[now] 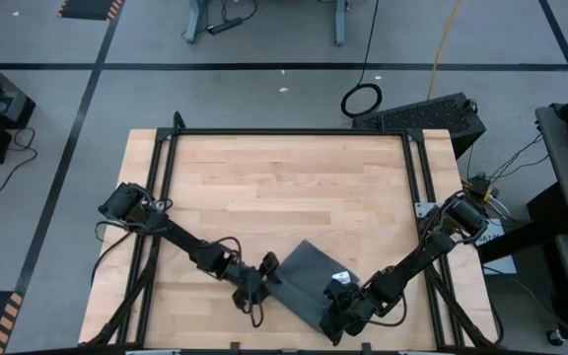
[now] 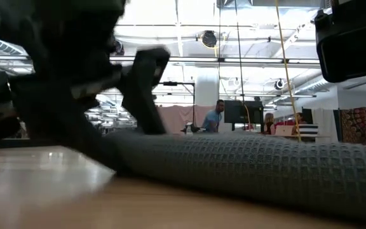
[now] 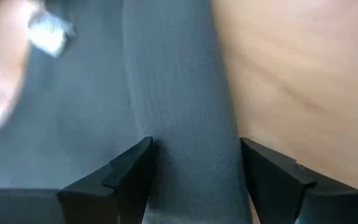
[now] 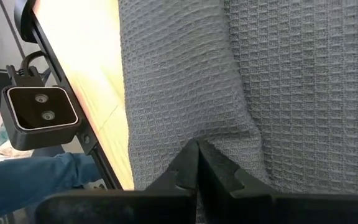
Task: Roll towel
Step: Roll the gray towel on the center of table
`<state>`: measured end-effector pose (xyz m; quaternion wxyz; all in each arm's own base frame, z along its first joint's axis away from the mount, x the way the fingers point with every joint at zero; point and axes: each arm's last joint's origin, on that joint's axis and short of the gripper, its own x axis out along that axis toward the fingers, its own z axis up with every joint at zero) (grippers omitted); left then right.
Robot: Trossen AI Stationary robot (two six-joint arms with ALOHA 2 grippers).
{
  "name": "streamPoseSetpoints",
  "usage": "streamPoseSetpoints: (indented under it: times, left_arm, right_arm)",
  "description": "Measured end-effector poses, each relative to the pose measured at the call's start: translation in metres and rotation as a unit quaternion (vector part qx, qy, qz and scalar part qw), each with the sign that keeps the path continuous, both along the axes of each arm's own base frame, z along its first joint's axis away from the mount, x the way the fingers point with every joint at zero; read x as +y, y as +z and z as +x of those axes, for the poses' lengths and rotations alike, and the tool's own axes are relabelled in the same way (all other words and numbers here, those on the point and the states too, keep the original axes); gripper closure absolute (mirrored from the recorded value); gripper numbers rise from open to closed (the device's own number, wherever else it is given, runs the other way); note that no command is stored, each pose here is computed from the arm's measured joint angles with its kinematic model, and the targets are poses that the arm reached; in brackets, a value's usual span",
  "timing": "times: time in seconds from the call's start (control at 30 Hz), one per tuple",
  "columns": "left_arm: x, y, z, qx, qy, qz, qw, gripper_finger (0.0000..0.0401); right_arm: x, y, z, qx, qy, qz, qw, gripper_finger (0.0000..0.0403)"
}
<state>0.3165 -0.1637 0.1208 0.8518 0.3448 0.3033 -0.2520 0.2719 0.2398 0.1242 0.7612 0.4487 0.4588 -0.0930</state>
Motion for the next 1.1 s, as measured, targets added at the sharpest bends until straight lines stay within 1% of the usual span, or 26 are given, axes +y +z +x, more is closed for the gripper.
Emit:
streamPoseSetpoints:
  times: [0.13, 0.23, 0.3, 0.33, 0.4, 0.47, 0.5, 0.57, 0.67, 0.73, 0.8, 0.87, 0.93, 1.1]
  left_arm:
    - [0.007, -0.001, 0.002, 0.019, 0.036, -0.028, 0.999, 0.0172]
    - [0.013, -0.001, 0.006, 0.038, 0.048, -0.070, 0.996, 0.0198]
    - [0.016, 0.001, 0.009, 0.054, 0.055, -0.106, 0.991, 0.0234]
    - [0.017, 0.002, 0.011, 0.063, 0.060, -0.127, 0.988, 0.0258]
    - [0.020, 0.005, 0.015, 0.078, 0.073, -0.169, 0.980, 0.0312]
    - [0.025, 0.007, 0.018, 0.097, 0.084, -0.208, 0.970, 0.0369]
    - [0.028, 0.007, 0.019, 0.106, 0.097, -0.226, 0.963, 0.0381]
    - [0.036, 0.006, 0.022, 0.125, 0.137, -0.256, 0.949, 0.0381]
    - [0.046, 0.003, 0.020, 0.164, 0.186, -0.273, 0.929, 0.0374]
    - [0.051, 0.004, 0.017, 0.190, 0.197, -0.275, 0.922, 0.0378]
    - [0.054, 0.003, 0.015, 0.216, 0.199, -0.285, 0.912, 0.0383]
    - [0.057, 0.006, 0.014, 0.236, 0.201, -0.301, 0.902, 0.0385]
    - [0.059, 0.008, 0.013, 0.250, 0.202, -0.320, 0.891, 0.0385]
    - [0.066, 0.016, 0.015, 0.246, 0.215, -0.342, 0.881, 0.0384]
  right_arm:
    - [0.000, 0.000, 0.000, -0.004, 0.013, -0.008, 1.000, 0.0403]
    - [0.000, 0.000, 0.000, -0.009, 0.028, -0.018, 0.999, 0.0403]
    - [0.000, 0.001, 0.000, -0.008, 0.036, -0.016, 0.999, 0.0403]
    - [0.000, 0.003, 0.000, -0.008, 0.041, -0.014, 0.999, 0.0402]
    - [0.000, 0.009, -0.002, -0.014, 0.050, -0.015, 0.999, 0.0393]
    - [-0.002, 0.018, -0.005, -0.015, 0.058, -0.020, 0.998, 0.0376]
    - [-0.004, 0.024, -0.009, -0.012, 0.060, -0.024, 0.998, 0.0363]
    - [-0.009, 0.036, -0.015, -0.005, 0.059, -0.036, 0.998, 0.0334]
    - [-0.017, 0.058, -0.027, -0.014, 0.049, -0.059, 0.997, 0.0282]
    - [-0.019, 0.072, -0.031, -0.044, 0.038, -0.069, 0.996, 0.0245]
    - [-0.018, 0.079, -0.033, -0.071, 0.041, -0.081, 0.993, 0.0209]
    - [-0.014, 0.080, -0.031, -0.096, 0.046, -0.083, 0.991, 0.0173]
    - [-0.011, 0.076, -0.027, -0.111, 0.051, -0.093, 0.988, 0.0139]
    - [-0.010, 0.051, -0.008, -0.106, 0.063, -0.132, 0.984, 0.0064]
